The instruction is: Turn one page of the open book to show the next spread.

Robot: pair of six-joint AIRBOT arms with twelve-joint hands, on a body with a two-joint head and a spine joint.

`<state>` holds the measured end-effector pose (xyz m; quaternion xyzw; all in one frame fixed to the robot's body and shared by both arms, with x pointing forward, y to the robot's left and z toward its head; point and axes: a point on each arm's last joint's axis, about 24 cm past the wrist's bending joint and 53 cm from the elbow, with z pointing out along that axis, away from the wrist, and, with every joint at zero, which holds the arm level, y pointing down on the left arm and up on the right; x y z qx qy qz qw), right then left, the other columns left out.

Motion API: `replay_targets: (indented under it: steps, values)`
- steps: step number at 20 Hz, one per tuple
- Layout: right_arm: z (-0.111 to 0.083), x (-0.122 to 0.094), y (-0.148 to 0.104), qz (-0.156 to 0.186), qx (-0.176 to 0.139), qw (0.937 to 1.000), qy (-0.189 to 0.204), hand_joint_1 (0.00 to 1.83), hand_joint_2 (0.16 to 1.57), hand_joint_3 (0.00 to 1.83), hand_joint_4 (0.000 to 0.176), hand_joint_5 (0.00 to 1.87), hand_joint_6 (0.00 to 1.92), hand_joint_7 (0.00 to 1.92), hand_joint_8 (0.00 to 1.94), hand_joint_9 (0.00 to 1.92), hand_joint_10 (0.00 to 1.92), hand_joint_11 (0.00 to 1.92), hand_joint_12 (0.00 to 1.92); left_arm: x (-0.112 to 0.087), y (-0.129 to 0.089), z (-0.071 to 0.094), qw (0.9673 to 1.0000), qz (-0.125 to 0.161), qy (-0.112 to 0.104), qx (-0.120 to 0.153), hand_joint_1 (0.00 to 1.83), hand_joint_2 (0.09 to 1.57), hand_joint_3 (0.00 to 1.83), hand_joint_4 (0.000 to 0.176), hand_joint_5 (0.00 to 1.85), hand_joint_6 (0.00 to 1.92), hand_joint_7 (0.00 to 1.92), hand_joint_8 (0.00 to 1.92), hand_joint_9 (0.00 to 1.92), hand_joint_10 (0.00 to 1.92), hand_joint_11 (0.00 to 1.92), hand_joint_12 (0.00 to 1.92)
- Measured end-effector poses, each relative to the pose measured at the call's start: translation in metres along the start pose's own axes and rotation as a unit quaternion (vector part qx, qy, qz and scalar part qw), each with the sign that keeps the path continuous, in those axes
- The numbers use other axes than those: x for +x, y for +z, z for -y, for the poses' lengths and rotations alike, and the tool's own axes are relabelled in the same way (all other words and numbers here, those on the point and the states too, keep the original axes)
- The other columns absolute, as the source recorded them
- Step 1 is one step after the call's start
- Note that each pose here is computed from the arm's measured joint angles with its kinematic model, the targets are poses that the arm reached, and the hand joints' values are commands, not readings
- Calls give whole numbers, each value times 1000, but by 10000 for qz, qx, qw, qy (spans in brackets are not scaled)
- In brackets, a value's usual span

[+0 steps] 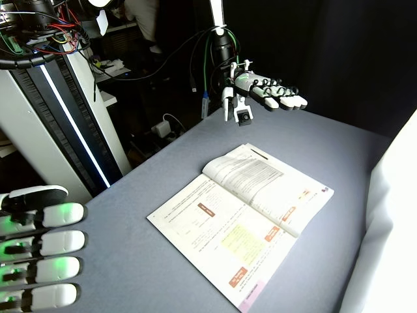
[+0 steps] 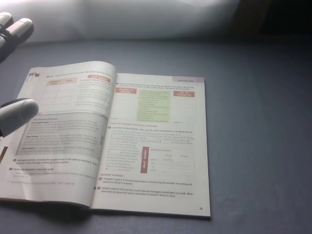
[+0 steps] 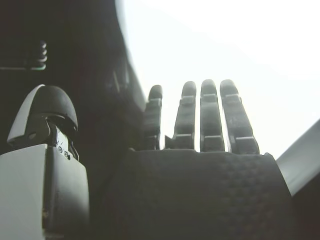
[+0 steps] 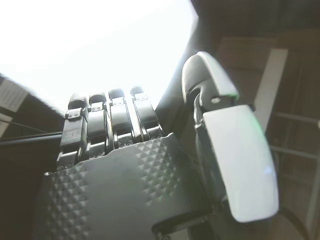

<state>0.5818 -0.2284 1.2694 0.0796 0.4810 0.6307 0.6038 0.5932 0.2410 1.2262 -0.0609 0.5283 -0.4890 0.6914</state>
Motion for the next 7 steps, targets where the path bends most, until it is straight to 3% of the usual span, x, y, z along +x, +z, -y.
replay_targets:
  steps: [3,4,7]
  values:
    - [0,0,0,-7,-3,10000,0,52,1395,22,0,0,0,0,0,0,0,0,0,-1,2,4,10000,-13,6,73,182,1274,6,176,0,0,0,0,0,0,0,0]
    - [0,1,0,-14,-6,10000,3,59,1384,13,0,0,0,0,0,0,0,0,0,0,2,5,9999,-15,0,107,203,1253,0,164,0,0,0,0,0,0,0,0]
    - [-1,1,0,-19,-12,10000,11,87,1383,9,0,0,0,0,0,0,0,0,0,1,2,6,9999,-37,0,110,219,1234,0,156,0,0,0,0,0,0,0,0]
